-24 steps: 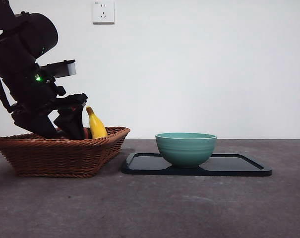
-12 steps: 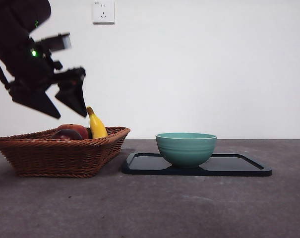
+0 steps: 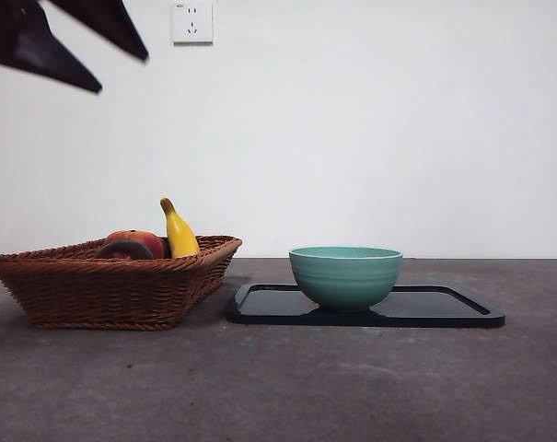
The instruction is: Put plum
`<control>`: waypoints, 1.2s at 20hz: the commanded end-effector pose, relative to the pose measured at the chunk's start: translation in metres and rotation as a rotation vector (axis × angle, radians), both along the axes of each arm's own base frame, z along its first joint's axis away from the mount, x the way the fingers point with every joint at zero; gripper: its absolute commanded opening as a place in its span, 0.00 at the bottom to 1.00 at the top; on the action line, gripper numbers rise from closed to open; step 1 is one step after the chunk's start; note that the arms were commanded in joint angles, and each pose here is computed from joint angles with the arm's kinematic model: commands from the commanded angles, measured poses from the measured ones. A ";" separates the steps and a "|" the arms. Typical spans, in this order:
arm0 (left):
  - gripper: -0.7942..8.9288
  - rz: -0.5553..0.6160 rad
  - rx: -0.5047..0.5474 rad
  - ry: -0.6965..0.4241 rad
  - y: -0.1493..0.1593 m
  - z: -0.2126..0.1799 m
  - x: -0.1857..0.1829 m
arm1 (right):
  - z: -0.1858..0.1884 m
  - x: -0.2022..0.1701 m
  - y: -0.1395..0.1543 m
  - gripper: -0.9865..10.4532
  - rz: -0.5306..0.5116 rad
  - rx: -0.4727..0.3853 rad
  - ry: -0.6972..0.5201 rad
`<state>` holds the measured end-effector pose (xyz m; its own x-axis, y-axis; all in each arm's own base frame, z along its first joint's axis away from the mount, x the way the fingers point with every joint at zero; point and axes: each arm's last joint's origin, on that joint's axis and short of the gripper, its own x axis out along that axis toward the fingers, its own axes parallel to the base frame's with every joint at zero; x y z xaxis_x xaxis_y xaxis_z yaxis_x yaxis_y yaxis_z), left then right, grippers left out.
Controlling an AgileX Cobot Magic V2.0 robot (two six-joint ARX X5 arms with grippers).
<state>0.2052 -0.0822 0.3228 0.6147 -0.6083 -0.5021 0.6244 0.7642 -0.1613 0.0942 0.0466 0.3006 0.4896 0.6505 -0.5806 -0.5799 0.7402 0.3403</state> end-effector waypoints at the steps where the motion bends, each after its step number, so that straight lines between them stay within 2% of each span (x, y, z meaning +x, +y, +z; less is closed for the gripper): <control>1: 0.47 -0.062 -0.046 0.025 0.003 0.012 -0.017 | 0.003 0.001 0.001 0.26 -0.001 0.010 -0.013; 5: 0.47 -0.146 -0.068 0.130 0.010 0.013 -0.046 | 0.003 0.001 0.001 0.26 -0.001 0.012 -0.017; 9: 0.47 -0.213 -0.068 0.200 0.013 0.010 -0.058 | 0.003 0.001 0.001 0.26 -0.003 0.014 -0.013; 20: 0.47 -0.218 -0.061 0.203 0.013 0.009 -0.058 | 0.003 0.001 0.001 0.26 -0.024 0.031 0.010; 24: 0.47 -0.218 -0.061 0.202 0.013 0.009 -0.058 | 0.008 0.009 0.002 0.26 -0.131 0.110 0.034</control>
<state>0.1458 -0.0681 0.3255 0.3509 -0.7391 -0.5750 0.6994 0.6152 -0.3638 0.1015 0.0482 0.3061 0.5508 0.6424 -0.5328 -0.5022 0.7650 0.4033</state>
